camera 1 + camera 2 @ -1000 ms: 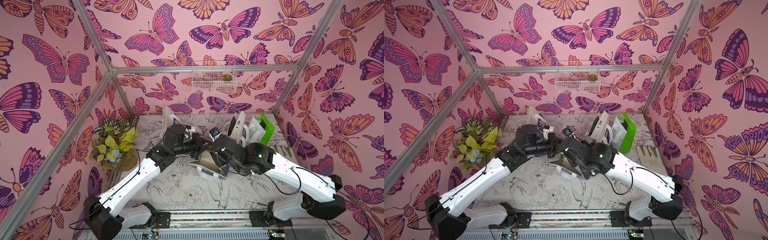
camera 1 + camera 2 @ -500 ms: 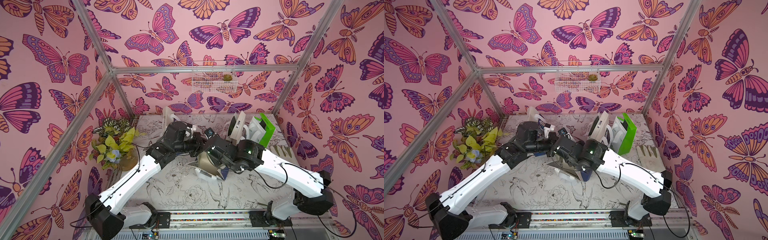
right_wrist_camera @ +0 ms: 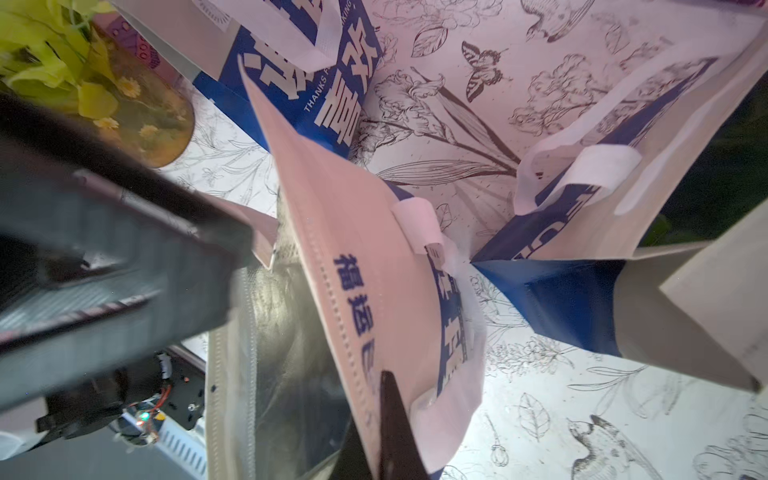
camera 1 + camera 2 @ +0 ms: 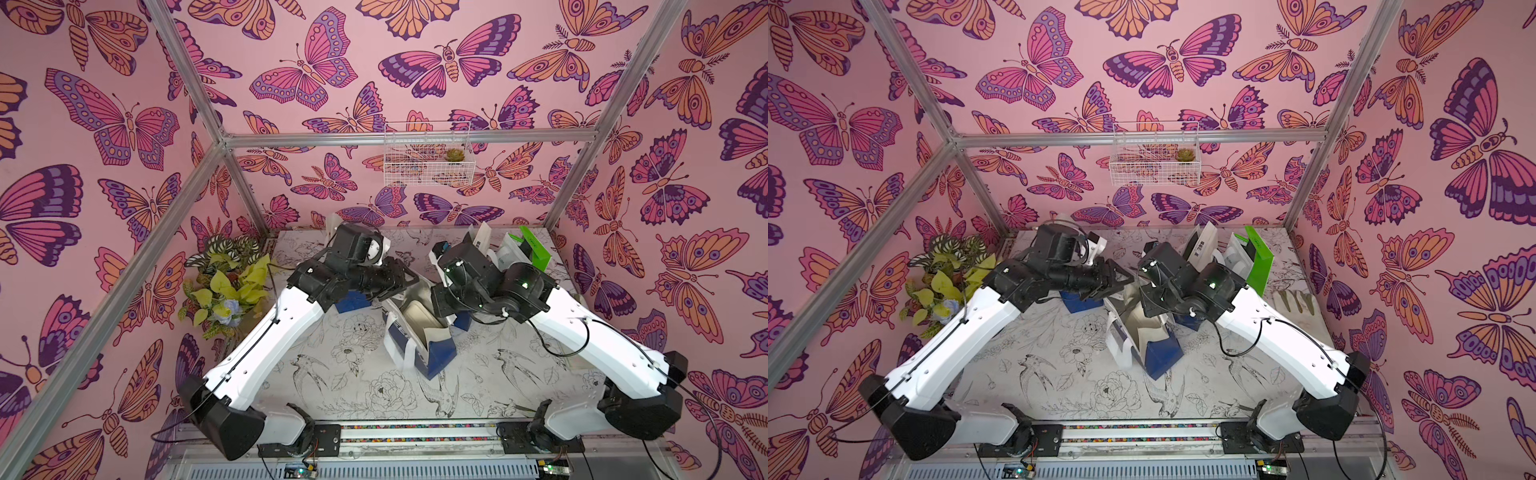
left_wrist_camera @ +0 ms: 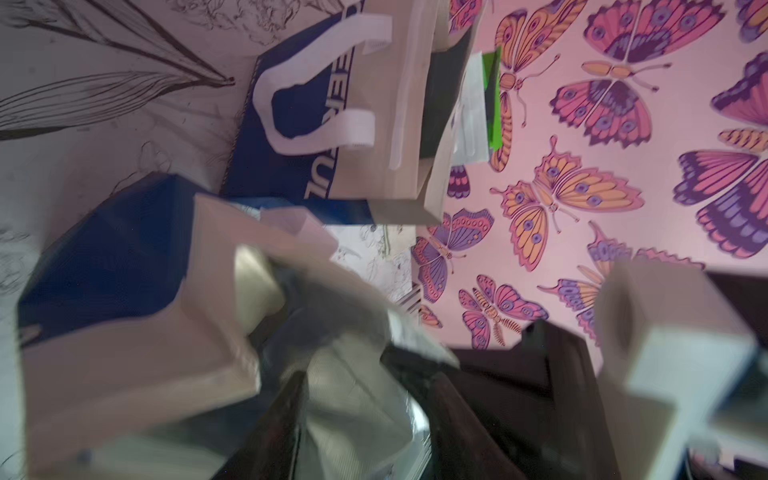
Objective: Open the takeout bag
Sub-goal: Open the takeout bag at the center of the board, then move the takeout bag to the center of the board.
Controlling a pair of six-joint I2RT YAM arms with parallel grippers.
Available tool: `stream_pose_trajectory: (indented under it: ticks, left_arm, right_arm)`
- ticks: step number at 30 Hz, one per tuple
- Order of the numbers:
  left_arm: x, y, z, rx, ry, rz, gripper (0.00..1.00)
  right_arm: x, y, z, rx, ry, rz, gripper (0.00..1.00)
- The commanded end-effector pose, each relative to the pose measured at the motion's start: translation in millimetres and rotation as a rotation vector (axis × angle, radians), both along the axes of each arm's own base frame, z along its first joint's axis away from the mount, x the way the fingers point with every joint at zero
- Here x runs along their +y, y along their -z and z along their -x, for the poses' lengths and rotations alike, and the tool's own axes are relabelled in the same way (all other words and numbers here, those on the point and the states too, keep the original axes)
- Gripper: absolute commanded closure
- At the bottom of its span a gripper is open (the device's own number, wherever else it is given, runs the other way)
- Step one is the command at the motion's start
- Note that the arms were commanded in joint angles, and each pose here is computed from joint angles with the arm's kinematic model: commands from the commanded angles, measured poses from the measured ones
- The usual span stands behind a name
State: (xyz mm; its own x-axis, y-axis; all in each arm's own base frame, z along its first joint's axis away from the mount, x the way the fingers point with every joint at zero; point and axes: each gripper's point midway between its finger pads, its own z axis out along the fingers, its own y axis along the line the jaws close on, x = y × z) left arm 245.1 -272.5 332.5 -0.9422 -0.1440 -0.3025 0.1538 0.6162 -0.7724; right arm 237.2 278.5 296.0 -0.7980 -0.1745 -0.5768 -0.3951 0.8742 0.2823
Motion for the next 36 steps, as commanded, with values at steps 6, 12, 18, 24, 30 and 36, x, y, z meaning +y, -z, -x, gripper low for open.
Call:
stream_pose_trajectory:
  ticks: [6,12,18,24,30,36]
  left_arm:
    - [49,29,90,-0.062,0.084,-0.199,0.45]
    - [43,49,84,-0.021,0.072,-0.233,0.43]
    - [38,52,69,-0.025,0.039,-0.250,0.41]
    - [36,76,65,0.026,0.042,-0.298,0.53]
    - [34,77,41,-0.009,0.032,-0.337,0.97]
    - [39,59,-5,-0.116,-0.013,-0.437,1.00]
  right_arm:
    - [38,-35,9,0.081,-0.074,-0.334,1.00]
    - [33,-35,-2,0.078,-0.018,-0.344,1.00]
    - [25,-35,-2,0.076,0.014,-0.348,1.00]
    - [18,-37,-7,0.067,0.043,-0.358,1.00]
    - [12,-41,-25,0.065,0.082,-0.388,1.00]
    - [3,-43,-46,0.066,0.121,-0.434,1.00]
